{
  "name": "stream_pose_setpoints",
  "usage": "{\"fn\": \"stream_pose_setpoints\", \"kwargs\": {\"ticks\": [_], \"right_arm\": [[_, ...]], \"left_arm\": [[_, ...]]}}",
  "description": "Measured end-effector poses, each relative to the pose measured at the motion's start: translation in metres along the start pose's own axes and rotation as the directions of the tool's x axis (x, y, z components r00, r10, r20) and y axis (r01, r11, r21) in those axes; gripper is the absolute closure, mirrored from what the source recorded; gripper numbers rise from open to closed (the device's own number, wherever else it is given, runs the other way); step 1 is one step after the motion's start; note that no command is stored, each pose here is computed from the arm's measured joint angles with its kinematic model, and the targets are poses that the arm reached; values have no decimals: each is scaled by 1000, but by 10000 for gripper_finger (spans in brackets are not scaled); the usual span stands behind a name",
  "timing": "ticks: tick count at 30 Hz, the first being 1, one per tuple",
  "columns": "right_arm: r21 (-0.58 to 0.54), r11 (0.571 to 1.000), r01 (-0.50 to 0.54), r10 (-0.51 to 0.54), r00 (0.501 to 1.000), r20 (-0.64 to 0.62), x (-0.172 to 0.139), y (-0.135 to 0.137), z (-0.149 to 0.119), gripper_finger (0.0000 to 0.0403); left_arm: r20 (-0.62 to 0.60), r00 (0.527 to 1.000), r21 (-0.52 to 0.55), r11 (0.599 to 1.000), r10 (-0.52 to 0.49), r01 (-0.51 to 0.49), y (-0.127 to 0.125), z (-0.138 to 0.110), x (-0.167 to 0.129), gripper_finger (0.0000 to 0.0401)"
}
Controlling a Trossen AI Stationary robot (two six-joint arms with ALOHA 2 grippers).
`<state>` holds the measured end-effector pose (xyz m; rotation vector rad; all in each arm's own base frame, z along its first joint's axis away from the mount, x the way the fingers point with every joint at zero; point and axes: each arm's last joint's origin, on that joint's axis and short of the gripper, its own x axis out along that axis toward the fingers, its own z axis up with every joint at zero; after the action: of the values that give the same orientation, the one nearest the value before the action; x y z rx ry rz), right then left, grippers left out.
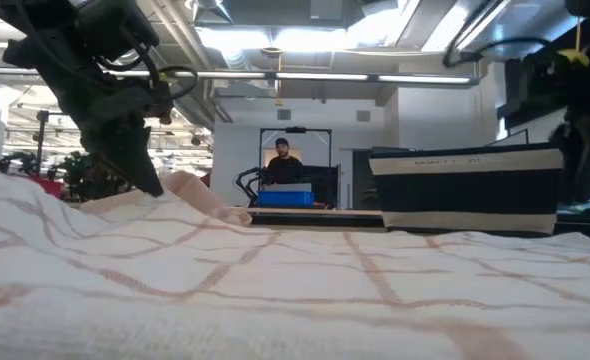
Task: Fold towel
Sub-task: Fold the white with red-stripe towel
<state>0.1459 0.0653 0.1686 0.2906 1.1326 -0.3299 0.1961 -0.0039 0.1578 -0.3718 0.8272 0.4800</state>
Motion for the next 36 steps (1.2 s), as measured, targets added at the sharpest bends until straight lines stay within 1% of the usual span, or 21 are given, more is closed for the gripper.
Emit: {"fn": "stream_pose_setpoints", "kwargs": {"ticks": [6, 10, 15, 19, 26, 31, 36], "right_arm": [[47, 999, -8, 8, 1000, -2, 19, -12, -14, 217], [62, 997, -39, 39, 999, 9, 24, -12, -17, 217], [62, 997, -37, 36, 999, 18, 25, -12, -16, 225], [39, 999, -16, 15, 999, 31, 26, -12, -16, 255], [16, 999, 37, -37, 999, 0, 32, -12, -18, 299], [-1, 1000, 25, -25, 1000, 11, 33, -11, -17, 330], [-24, 1000, -6, 7, 1000, 19, 27, -8, -13, 386]], "left_arm": [[27, 999, 16, 999, 31, -32, 0, 1, 0, 386], [27, 999, 45, 999, 25, -26, -2, -1, -1, 392], [26, 999, 48, 999, 20, -21, -3, -1, -1, 390], [25, 999, 36, 999, 19, -20, -3, -1, -1, 386], [25, 999, 36, 999, 20, -21, -3, -1, -1, 385], [25, 999, 36, 999, 20, -21, -3, -1, -1, 385], [24, 999, 36, 999, 20, -21, -3, -2, -1, 385]]}}
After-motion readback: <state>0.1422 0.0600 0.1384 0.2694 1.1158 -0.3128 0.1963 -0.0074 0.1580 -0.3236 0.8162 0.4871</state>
